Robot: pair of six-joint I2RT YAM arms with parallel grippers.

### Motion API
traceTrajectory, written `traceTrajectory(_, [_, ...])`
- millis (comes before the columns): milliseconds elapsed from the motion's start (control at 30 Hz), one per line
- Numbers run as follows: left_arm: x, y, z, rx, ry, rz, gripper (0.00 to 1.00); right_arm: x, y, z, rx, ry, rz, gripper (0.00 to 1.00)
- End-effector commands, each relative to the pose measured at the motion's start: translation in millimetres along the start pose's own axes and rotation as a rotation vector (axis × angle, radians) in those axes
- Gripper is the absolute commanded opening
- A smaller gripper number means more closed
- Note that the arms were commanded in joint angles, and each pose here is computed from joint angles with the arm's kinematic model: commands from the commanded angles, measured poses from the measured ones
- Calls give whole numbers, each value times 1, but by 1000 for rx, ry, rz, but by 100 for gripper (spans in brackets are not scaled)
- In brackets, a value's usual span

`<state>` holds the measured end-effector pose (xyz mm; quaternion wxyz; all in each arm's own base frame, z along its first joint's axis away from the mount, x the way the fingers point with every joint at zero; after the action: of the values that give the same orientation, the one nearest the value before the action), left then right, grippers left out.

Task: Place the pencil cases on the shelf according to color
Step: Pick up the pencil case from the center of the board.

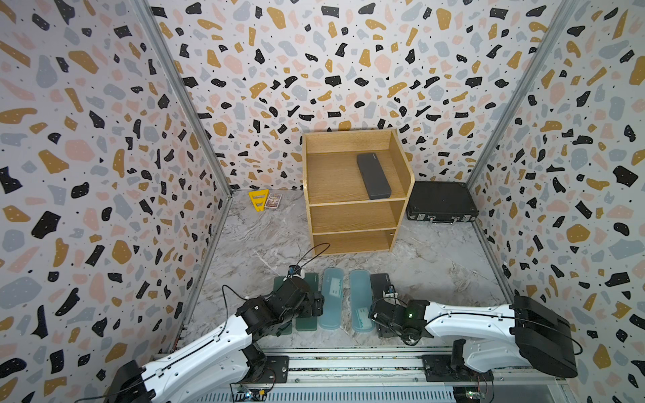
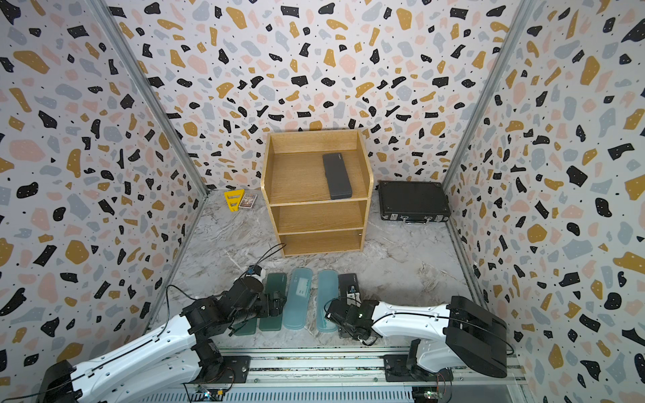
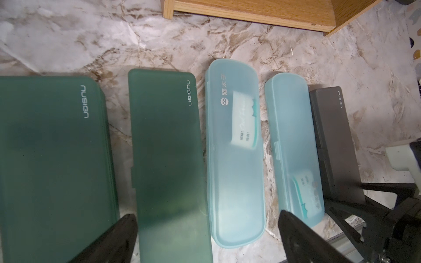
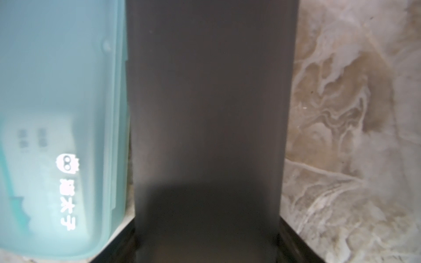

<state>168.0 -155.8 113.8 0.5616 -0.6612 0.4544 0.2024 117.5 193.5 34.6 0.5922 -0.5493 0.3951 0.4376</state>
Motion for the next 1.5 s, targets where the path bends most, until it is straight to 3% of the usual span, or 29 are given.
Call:
traceTrajectory(0, [-4,-4,0,3,-7,-21,100,7,11,-28,-18,117,23,59])
traceTrajectory(100, [-5,-5,0,5,-9,-19,100,-2,7,-30,-22,118,-3,47])
traceTrajectory(500, [-15,-16,-4,6,-3,-51,100,-62,-19,-36,-48,73,-98,33])
traceTrajectory(1067, [-61,-68,-28,53,34,-170,100,-137,-49,-7,-124,-68,-148,29])
traceTrajectory(1467, [-68,-73,-23,51,-3,-190,100,-181,-68,22,-215,-168,-174,27])
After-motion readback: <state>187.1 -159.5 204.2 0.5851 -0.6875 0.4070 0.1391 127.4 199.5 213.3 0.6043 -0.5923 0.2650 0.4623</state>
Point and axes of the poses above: each gripper's point midway between its finger pads, its own x axis out along the fingers, its own z axis along the line the jaws close on, y = z × x, the point moved 2 cm from there along -x, back along the fingers, and after that the axes turned 9 degrees about x, right-handed, at the moved point
